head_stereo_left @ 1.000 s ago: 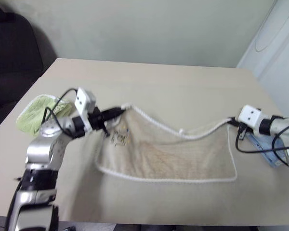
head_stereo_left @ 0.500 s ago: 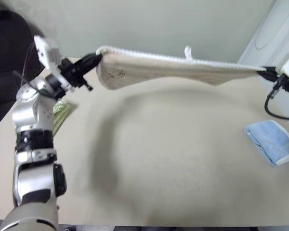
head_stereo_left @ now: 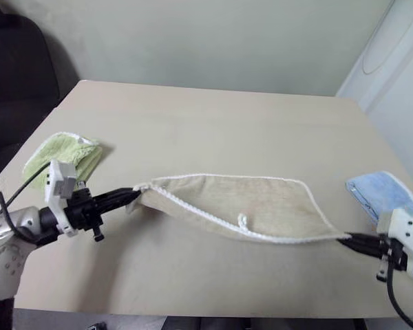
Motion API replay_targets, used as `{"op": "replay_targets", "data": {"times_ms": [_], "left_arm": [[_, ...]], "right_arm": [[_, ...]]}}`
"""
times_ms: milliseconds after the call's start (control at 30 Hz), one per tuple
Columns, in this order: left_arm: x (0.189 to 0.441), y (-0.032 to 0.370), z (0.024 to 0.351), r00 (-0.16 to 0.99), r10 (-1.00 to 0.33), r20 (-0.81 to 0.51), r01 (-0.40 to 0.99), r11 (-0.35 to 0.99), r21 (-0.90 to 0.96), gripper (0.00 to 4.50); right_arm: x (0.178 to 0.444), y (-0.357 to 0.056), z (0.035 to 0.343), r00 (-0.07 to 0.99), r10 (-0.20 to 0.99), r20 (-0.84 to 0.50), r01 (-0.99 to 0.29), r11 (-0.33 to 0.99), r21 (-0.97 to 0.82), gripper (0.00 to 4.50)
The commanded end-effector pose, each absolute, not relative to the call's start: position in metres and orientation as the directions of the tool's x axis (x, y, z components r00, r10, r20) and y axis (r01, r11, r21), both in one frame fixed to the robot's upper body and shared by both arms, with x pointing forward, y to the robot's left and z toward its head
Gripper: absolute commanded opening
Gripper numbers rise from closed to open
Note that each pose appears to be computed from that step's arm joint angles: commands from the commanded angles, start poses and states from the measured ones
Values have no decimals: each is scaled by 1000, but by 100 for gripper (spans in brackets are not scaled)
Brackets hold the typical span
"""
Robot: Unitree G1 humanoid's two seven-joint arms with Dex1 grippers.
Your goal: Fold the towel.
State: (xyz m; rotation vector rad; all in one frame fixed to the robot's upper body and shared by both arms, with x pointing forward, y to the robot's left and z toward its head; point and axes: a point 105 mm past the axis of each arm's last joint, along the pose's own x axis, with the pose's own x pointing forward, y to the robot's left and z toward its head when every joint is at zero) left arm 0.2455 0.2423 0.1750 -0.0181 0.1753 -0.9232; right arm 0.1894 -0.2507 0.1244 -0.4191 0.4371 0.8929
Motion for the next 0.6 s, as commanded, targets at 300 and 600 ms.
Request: {"op": "replay_targets", "data": {"times_ms": [300, 600], "left_arm": [[256, 246, 173, 609, -779, -152, 774, 625, -100, 0], [292, 258, 168, 717, -687, -115, 684, 726, -69, 0]], "right_arm": [[226, -254, 143, 580, 641, -503, -810, 519, -273, 3], [289, -273, 150, 625, 562, -541, -780, 461, -423, 3]]}}
